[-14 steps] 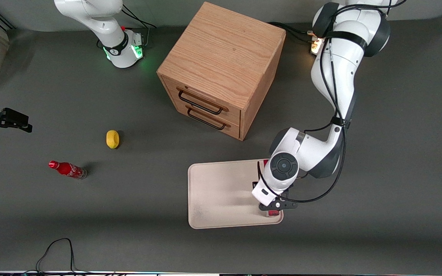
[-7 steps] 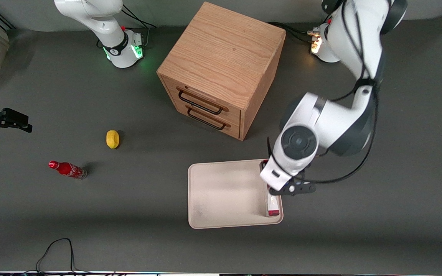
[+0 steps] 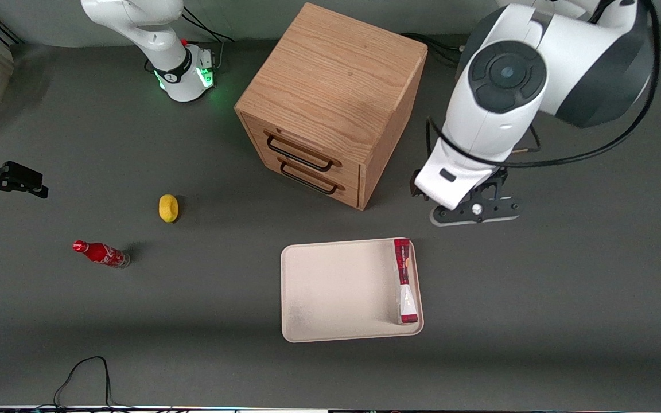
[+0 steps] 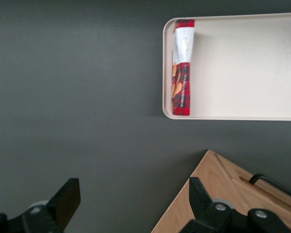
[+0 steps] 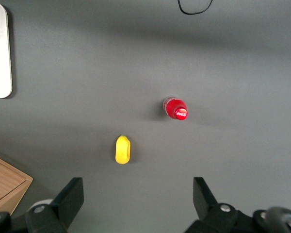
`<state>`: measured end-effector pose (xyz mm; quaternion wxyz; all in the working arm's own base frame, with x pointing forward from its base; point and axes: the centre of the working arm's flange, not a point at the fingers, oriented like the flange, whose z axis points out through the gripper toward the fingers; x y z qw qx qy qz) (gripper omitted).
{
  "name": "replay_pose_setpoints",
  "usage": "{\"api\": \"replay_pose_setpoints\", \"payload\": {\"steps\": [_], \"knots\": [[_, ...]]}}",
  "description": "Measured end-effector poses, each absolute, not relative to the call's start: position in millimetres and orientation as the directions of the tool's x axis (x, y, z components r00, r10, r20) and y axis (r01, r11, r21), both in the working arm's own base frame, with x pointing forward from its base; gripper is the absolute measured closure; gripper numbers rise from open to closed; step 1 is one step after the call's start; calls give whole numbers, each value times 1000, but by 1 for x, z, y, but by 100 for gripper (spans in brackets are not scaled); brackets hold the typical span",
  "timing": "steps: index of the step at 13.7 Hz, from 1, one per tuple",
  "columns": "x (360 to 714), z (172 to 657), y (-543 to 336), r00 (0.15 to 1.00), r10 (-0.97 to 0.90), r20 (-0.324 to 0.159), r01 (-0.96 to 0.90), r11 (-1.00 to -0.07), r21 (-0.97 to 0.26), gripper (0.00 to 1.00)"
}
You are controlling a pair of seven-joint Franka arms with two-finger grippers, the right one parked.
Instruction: Place red cookie box on tray
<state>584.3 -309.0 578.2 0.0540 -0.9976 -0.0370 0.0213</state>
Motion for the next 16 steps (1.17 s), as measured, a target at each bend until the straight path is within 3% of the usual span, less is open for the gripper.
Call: {"api": "replay_pose_setpoints", "payload": {"steps": [4,12,16], "knots": [[566,568,-223,996,85,13,85,-991,-99,0],[559,538,-36,998,15,-65,10,-997,-76,0],[557,543,-4,998,13,-56,10,-999,-51,0]]}}
